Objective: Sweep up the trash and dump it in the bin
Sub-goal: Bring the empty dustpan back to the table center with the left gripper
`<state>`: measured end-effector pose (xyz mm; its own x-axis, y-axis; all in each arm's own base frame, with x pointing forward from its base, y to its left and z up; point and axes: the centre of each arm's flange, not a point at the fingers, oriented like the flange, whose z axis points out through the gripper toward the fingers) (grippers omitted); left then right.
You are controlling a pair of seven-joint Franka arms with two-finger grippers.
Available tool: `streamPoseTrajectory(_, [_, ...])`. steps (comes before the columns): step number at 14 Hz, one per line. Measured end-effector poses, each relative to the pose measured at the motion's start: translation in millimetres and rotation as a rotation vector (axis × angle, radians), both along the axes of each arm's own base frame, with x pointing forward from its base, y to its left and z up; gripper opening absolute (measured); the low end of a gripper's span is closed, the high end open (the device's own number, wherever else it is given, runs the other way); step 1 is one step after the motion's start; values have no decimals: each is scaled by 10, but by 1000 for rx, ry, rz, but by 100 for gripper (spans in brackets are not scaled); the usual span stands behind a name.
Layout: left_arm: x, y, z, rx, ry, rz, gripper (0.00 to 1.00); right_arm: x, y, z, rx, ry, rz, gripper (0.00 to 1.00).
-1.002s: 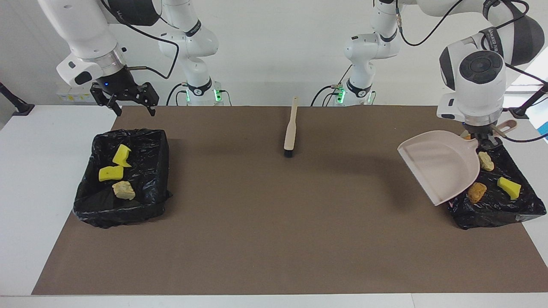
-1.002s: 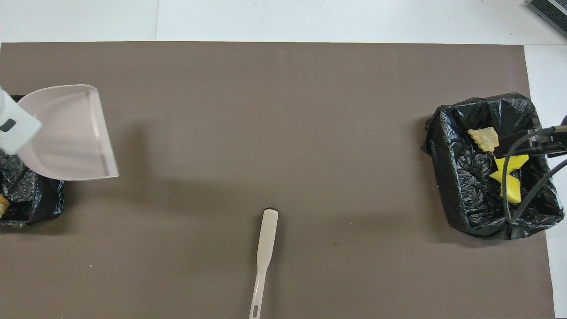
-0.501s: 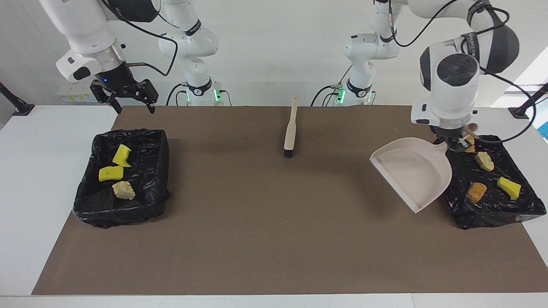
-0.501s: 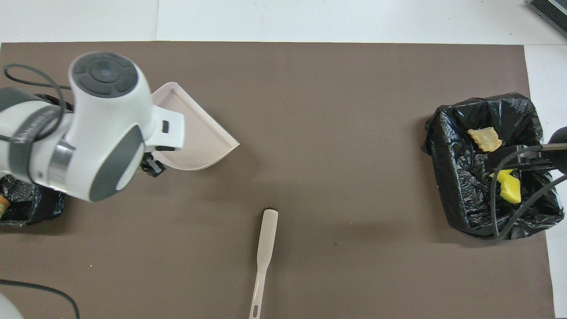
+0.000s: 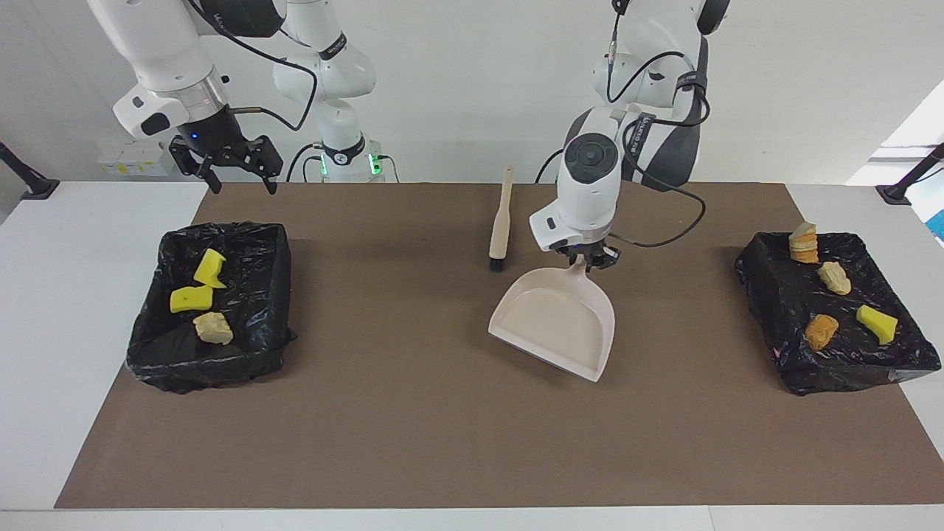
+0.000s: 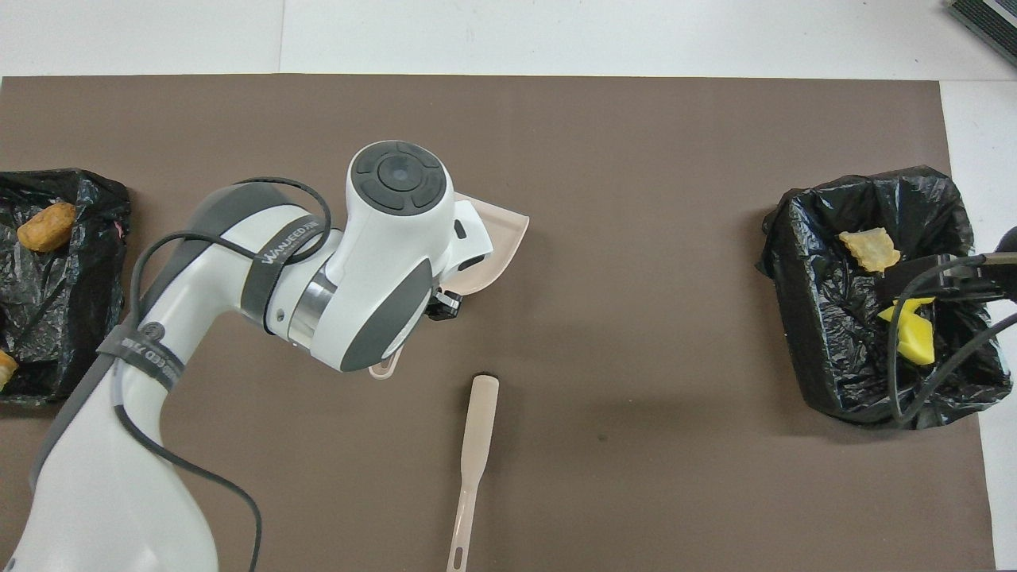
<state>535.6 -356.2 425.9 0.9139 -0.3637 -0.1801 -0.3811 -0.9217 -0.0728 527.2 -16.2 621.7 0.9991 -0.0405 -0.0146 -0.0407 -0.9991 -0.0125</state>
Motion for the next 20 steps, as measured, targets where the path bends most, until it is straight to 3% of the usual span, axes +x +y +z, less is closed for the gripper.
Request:
streamPoseTrajectory(5, [-67,-450,-103,-65,-48,116,32,0,3,0,2,0,0,100])
streamPoseTrajectory(11, [25,-666,-609,-58,-30,148,32,0,3,0,2,0,0,100])
streamPoseTrajectory(17, [60,-684,-639,-62,-35,149,33,0,3,0,2,0,0,100])
streamPoseTrajectory(18, [67,-681,-622,-64,-38,150,39,1,3,0,2,0,0,100])
streamPoseTrajectory(20, [111,-633,-492,-72,-57,159,63,1,3,0,2,0,0,100])
